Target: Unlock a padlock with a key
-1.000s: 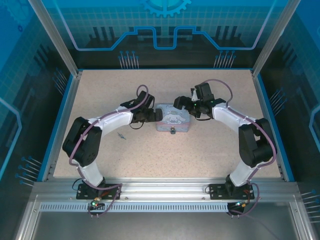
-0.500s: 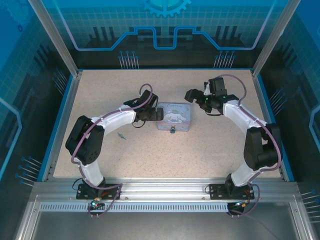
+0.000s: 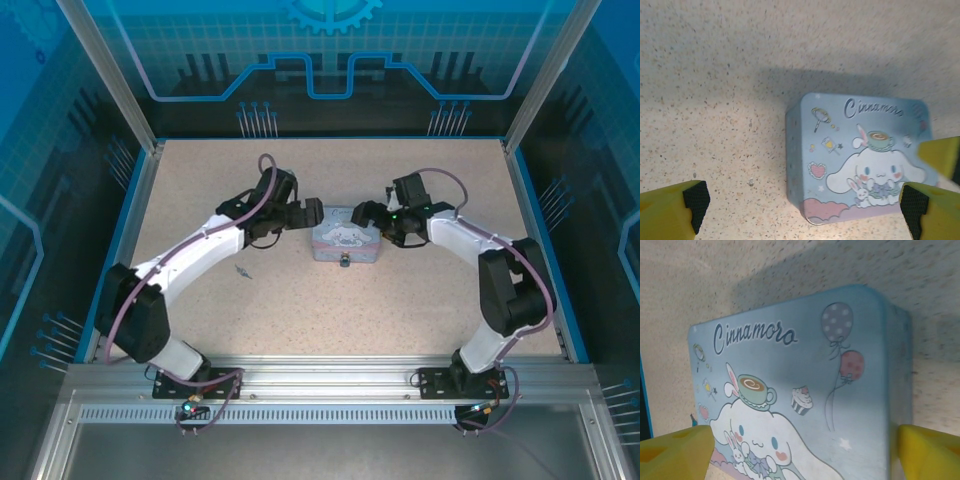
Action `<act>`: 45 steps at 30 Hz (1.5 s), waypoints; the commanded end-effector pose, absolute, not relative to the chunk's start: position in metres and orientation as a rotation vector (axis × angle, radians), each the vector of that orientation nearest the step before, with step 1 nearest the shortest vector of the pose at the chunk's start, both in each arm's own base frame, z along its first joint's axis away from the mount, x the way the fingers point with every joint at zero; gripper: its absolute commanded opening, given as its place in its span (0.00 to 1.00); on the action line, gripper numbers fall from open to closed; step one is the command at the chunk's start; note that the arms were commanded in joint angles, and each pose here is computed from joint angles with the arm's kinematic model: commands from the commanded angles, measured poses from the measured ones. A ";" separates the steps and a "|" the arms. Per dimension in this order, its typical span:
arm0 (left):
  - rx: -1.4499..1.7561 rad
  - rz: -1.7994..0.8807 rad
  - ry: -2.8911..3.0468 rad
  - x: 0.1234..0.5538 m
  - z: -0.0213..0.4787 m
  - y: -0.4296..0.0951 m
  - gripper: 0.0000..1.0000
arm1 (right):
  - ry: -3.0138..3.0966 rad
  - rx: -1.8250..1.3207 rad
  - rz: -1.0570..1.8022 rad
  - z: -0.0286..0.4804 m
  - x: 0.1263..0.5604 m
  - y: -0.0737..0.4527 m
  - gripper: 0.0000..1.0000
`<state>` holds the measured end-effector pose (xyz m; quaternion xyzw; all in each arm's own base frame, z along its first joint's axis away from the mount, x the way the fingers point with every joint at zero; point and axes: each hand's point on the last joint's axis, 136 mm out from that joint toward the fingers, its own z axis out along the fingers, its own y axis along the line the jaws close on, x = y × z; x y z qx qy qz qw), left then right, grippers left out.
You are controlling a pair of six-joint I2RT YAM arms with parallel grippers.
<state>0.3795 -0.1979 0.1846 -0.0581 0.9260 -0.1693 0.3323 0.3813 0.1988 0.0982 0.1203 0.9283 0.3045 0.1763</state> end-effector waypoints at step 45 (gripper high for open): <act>-1.229 -0.274 2.520 0.278 0.082 -0.054 0.96 | 2.467 -0.218 0.787 0.173 0.307 0.250 0.86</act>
